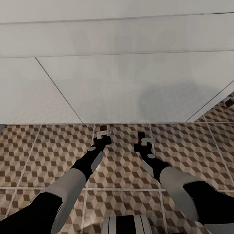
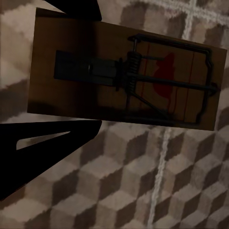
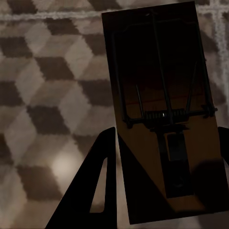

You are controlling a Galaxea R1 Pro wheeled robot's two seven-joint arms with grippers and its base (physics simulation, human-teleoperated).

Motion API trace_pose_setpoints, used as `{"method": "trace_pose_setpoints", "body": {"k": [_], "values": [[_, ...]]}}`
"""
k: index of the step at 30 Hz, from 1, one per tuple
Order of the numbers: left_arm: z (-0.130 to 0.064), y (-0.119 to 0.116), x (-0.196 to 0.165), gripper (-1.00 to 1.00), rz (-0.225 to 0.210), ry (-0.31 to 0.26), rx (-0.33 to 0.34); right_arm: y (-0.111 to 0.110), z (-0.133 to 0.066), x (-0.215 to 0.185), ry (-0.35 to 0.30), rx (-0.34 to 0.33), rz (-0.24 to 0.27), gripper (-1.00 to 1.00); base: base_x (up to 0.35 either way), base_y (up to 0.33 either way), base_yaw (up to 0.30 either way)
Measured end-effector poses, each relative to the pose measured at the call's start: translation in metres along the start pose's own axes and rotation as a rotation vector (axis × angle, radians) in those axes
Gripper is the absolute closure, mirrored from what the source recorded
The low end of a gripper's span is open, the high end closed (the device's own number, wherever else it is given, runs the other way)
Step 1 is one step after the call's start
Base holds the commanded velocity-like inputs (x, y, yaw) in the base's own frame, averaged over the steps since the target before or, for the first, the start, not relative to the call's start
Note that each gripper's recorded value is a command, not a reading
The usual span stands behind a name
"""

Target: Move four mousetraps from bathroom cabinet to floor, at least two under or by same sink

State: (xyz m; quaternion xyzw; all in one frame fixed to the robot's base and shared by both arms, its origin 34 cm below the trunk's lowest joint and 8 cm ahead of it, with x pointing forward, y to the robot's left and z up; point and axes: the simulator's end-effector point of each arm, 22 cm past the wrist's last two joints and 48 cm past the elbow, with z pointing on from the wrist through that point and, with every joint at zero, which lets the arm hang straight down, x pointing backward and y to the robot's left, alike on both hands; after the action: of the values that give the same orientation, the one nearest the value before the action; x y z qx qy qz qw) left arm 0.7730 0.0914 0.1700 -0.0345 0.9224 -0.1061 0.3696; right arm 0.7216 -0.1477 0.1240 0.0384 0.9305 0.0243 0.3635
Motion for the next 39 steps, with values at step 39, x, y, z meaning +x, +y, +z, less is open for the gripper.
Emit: {"method": "trace_pose_setpoints", "body": {"k": [39], "values": [[0.000,0.004,0.008,1.00,-0.001,0.010,-0.008,0.005,0.004,-0.045,-0.095,-0.010,0.015,1.00,0.000,0.000,0.000]]}}
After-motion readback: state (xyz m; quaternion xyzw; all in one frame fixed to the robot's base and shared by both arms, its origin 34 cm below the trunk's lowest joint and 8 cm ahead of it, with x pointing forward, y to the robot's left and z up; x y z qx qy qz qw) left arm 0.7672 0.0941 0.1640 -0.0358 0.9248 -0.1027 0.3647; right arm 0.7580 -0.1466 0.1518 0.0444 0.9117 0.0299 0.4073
